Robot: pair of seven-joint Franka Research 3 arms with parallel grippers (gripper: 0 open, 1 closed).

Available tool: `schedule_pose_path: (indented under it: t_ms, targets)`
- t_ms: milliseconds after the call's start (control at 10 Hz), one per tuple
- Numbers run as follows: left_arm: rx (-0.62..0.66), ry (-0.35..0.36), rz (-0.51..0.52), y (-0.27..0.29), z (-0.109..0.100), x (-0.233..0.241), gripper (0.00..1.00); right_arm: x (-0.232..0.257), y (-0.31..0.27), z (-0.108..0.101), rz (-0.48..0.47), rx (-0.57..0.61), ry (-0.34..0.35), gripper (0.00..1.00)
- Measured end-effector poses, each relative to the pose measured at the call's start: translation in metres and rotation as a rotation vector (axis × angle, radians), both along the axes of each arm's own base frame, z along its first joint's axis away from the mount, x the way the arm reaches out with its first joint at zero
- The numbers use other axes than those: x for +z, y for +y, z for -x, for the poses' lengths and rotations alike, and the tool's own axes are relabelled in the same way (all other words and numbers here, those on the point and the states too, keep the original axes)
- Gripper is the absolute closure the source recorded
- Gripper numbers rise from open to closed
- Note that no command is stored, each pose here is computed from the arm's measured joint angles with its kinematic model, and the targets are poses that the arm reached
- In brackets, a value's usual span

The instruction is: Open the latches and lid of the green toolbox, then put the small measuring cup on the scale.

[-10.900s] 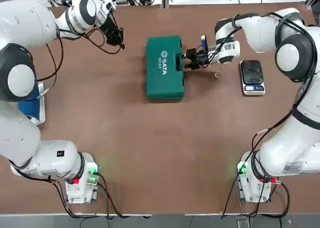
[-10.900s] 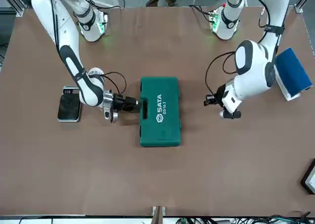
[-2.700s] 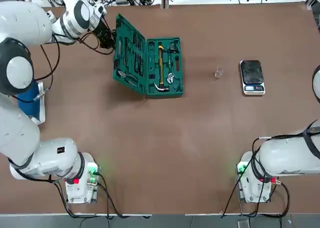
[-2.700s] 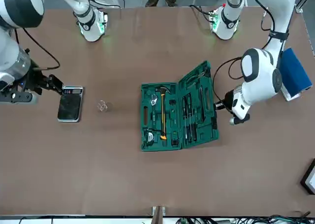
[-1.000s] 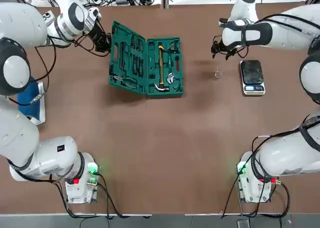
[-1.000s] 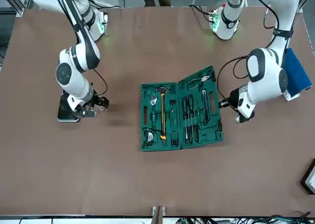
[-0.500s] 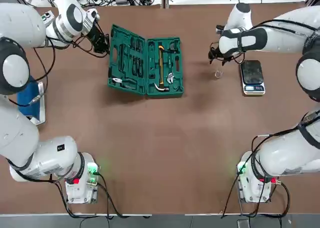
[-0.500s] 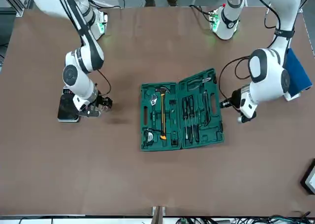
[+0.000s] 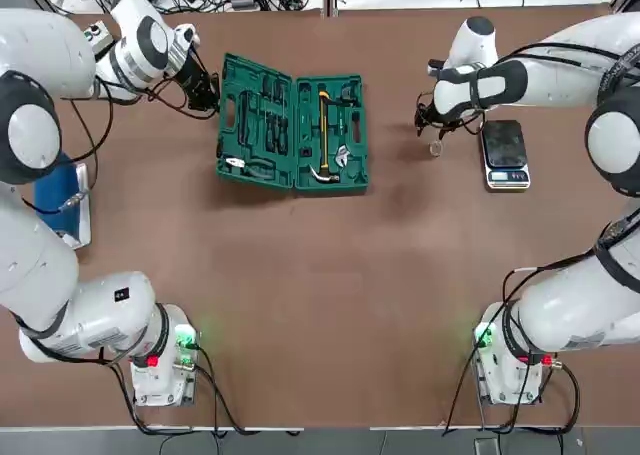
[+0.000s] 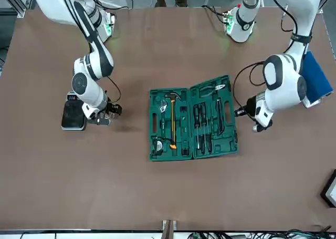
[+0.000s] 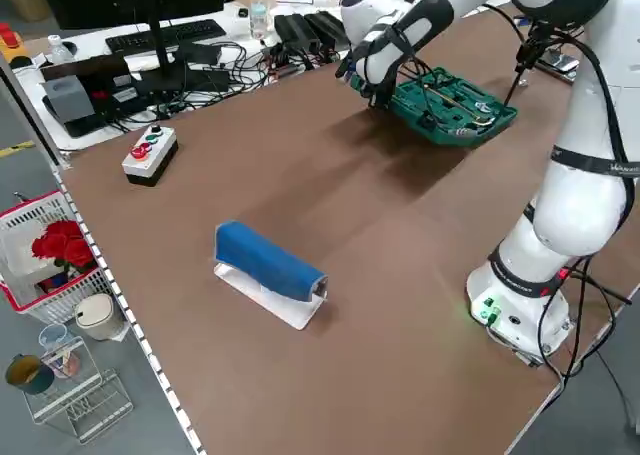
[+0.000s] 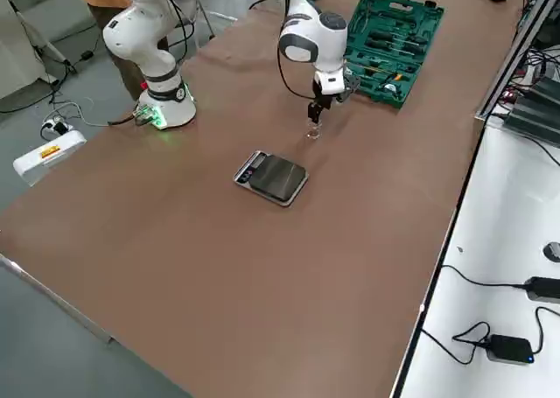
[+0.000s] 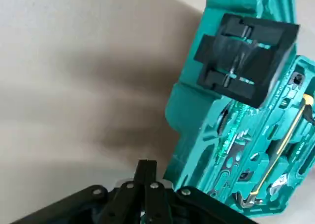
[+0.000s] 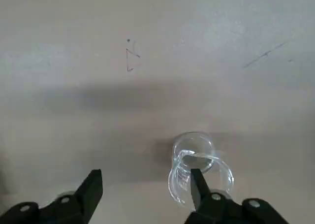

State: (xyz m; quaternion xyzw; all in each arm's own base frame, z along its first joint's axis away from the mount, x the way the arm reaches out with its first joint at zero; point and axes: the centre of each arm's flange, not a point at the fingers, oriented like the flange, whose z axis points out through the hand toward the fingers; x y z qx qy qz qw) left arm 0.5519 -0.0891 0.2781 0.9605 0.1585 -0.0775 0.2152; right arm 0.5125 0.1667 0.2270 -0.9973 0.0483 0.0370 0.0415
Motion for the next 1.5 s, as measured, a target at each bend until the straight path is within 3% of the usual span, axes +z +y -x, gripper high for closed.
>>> schedule_pose_path:
  t_ms: [600,700,1200,1300,1500]
  targets:
    - [-0.017,0.010,-0.034,0.023,-0.002,-0.032,0.99,-0.006,-0.006,0.002,0.014,0.006,0.005,0.42]
    - [-0.016,0.006,-0.033,0.023,-0.003,-0.035,0.99,-0.007,-0.008,0.002,0.015,0.005,0.007,0.56]
    - [-0.026,-0.011,-0.040,0.021,-0.007,-0.033,0.96,-0.008,-0.011,0.001,0.016,-0.001,0.006,0.82]
    - [-0.042,-0.035,-0.057,0.021,-0.011,-0.022,0.86,-0.008,-0.012,0.001,0.017,-0.002,0.004,0.85]
    - [-0.082,-0.077,-0.096,0.025,-0.019,0.015,0.77,-0.007,-0.016,0.000,0.019,-0.007,0.001,0.91]
